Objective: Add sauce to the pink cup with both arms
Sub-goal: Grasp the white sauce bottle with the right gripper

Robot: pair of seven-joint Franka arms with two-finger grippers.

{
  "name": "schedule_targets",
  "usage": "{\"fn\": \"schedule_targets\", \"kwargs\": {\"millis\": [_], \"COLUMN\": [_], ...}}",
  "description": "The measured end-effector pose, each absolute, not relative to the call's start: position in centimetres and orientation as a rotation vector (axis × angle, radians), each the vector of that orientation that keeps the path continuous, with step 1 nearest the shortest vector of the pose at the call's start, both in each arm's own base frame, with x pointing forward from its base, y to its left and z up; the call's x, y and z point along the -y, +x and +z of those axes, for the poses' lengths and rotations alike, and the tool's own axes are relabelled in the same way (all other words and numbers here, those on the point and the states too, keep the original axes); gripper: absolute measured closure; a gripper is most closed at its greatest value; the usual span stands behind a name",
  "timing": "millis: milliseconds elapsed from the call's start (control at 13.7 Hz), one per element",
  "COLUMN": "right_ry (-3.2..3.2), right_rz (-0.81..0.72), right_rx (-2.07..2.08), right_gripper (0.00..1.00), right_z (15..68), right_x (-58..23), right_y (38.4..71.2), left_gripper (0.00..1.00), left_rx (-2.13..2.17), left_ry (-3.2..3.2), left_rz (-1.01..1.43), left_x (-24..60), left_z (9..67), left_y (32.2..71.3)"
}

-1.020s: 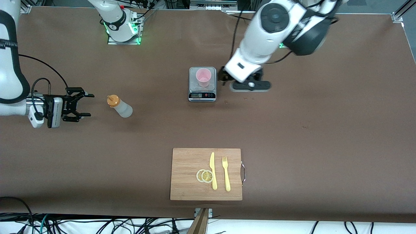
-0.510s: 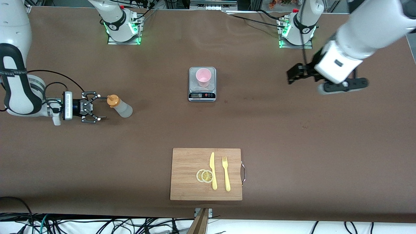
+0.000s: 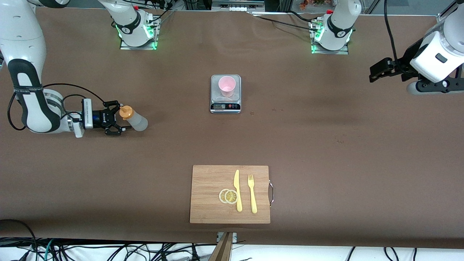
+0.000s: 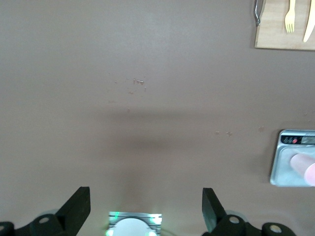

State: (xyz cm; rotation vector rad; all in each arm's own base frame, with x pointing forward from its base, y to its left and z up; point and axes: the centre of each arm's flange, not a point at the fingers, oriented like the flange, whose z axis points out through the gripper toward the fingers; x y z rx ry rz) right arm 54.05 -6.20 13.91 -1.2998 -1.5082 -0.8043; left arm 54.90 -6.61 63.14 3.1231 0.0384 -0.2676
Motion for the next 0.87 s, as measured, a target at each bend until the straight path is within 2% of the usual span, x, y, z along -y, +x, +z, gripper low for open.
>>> {"fn": "schedule_targets", "kwargs": {"millis": [292, 437, 656, 802, 875], "right_ry": [-1.248, -1.249, -1.258, -1.263, -1.269], "right_rz": [-0.792, -0.786, -0.789, -0.78, -0.771], "right_rx": [1.518, 1.521, 1.535, 1.53, 1.521], "right_gripper": [0.0, 0.06, 0.43, 0.6, 0.65], "right_z": [13.3, 13.4, 14.1, 13.9, 13.8], "right_x": [3.4, 3.2, 3.5, 3.5, 3.5], "right_y": [54.4, 54.7, 55.6, 55.6, 55.5], "left_gripper": [0.0, 0.0, 0.0, 0.0, 0.0], "left_rx": [0.009, -0.002, -0.024, -0.02, -0.015], "left_ry": [3.111, 3.108, 3.105, 3.104, 3.104], "left_rz": [-0.317, -0.327, -0.333, -0.336, -0.336], "left_x": [3.8, 3.3, 2.2, 2.3, 2.4], "left_z": [61.6, 61.2, 60.9, 60.8, 60.8], "left_y": [55.5, 55.7, 55.9, 55.9, 55.9]}}
